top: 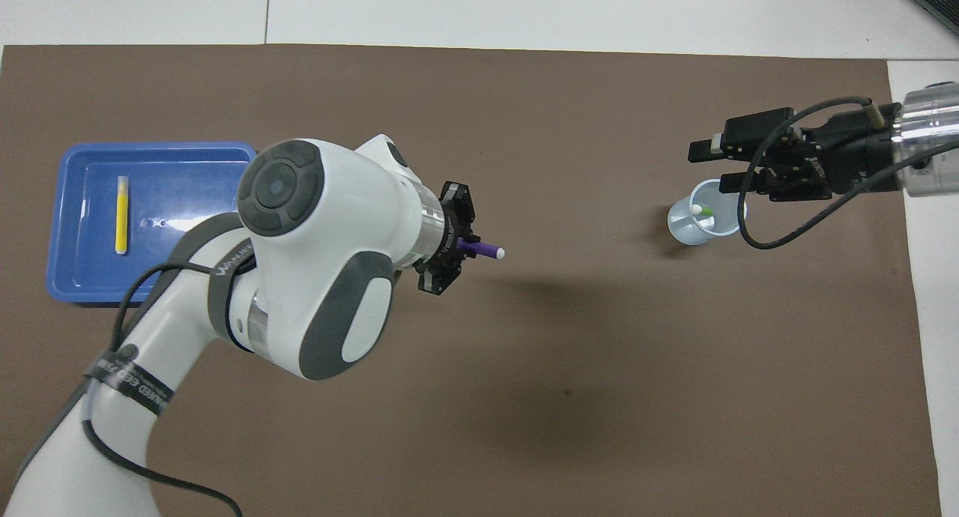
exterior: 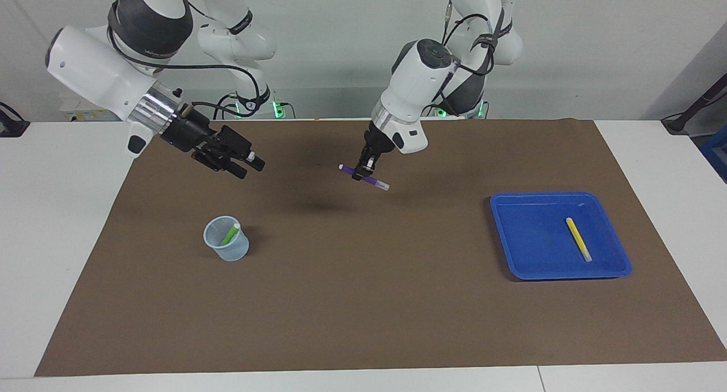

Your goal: Transfer and insert pens with both arms

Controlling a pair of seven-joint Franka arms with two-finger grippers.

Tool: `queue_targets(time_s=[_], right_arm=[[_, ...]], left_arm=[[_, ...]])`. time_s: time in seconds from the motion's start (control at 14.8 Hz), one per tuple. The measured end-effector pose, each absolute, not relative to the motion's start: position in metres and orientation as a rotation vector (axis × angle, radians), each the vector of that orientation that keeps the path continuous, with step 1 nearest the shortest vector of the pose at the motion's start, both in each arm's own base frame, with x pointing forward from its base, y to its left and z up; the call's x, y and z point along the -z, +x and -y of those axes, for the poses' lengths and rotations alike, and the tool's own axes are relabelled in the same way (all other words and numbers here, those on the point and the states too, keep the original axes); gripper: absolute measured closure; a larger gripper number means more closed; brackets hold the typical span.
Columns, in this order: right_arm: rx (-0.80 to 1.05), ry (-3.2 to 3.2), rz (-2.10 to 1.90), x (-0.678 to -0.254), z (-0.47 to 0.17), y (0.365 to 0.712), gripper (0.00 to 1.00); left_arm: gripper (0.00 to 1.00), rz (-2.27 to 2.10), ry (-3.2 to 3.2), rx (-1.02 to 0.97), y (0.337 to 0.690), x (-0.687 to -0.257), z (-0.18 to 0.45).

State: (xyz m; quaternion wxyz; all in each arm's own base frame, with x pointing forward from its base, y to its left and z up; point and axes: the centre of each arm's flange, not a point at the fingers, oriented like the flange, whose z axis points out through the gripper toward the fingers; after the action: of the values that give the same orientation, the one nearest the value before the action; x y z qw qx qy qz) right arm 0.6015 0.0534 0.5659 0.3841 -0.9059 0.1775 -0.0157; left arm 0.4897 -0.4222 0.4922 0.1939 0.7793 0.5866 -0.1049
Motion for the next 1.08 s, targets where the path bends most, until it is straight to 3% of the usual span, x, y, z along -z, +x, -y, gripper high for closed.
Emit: queue_targets(time_s=[0.74, 0.81, 0.94, 1.01, 1.08], right_arm=[[-0.016, -2.31, -0.512, -0.551, -0.079, 0.588, 0.23], [-0.018, -2.309, -0.517, -0.551, -0.08, 0.587, 0.3], [-0.022, -2.309, -0.518, -0.551, -0.081, 0.586, 0.33], [-0.027, -2.31, -0.515, -0.551, -0.085, 0.586, 0.43], [-0.033, -2.31, -0.516, -0.551, -0.091, 0.585, 0.45]], left_arm=[[0.83, -1.749, 1.675, 0.298, 0.491, -0.529, 0.46], [0.83, -1.732, 1.655, 0.291, 0.49, -0.531, 0.464], [0.83, -1.714, 1.628, 0.288, 0.487, -0.532, 0.471], [0.83, -1.72, 1.619, 0.293, 0.486, -0.53, 0.473], [0.83, -1.725, 1.612, 0.295, 0.487, -0.528, 0.474]])
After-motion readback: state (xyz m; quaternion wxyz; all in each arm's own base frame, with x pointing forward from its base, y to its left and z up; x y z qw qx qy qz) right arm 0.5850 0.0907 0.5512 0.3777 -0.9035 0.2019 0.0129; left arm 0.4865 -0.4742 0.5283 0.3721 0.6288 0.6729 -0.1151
